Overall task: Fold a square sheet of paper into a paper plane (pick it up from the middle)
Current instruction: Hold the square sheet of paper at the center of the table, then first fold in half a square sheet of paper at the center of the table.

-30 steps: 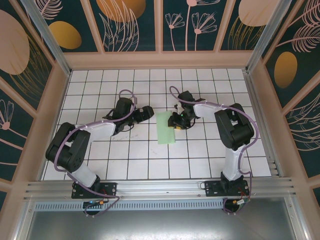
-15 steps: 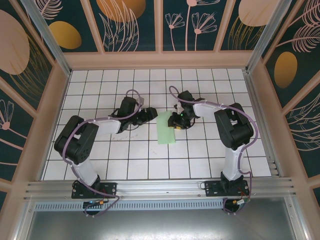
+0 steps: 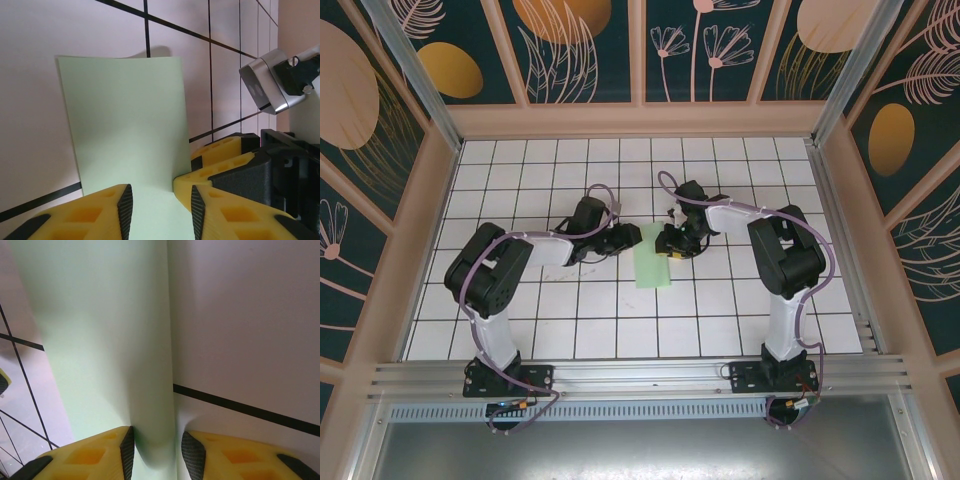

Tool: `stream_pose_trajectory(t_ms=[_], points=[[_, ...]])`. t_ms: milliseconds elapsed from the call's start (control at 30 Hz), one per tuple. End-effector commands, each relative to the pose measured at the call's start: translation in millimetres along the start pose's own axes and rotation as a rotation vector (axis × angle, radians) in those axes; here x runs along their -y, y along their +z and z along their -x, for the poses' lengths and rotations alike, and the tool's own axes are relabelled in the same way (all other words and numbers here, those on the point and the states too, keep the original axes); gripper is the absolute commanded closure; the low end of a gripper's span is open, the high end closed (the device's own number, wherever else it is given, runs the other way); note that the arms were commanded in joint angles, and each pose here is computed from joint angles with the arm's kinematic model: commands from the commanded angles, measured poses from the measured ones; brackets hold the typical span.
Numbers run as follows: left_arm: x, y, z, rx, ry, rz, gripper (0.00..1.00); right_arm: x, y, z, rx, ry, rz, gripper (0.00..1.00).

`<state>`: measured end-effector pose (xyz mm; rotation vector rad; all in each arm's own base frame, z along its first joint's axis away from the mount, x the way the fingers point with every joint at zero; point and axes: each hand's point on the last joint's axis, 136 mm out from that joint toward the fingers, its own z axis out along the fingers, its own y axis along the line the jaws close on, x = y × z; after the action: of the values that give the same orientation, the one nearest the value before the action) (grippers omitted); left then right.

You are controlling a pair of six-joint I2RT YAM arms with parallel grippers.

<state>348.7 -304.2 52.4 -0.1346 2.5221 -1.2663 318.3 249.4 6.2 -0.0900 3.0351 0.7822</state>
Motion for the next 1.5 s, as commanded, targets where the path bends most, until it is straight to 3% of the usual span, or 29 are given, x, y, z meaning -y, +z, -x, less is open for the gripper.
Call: stream_pose_trajectory(t_ms=[0, 800, 967, 1167, 1333, 1467], points=[[11, 7, 1, -0.015, 0.014, -0.040, 0.63, 101, 53, -29, -0.077, 0.077, -0.336, 0.59], [-40, 21, -22, -0.097, -0.045, 0.149, 0.87, 99, 56, -30, -0.080, 0.071, -0.339, 0.60], [-66, 20, -35, -0.134, -0.065, 0.256, 0.99, 85, 46, -23, -0.053, 0.065, -0.303, 0.60], [-98, 14, -53, -0.177, -0.085, 0.370, 1.00, 42, -2, 1, 0.079, 0.039, -0.201, 0.56], [-108, 14, -59, -0.191, -0.094, 0.391, 1.00, -6, -66, 27, 0.275, -0.014, -0.082, 0.47], [-110, 15, -60, -0.194, -0.089, 0.401, 1.00, -36, -91, 37, 0.368, -0.051, -0.012, 0.50]])
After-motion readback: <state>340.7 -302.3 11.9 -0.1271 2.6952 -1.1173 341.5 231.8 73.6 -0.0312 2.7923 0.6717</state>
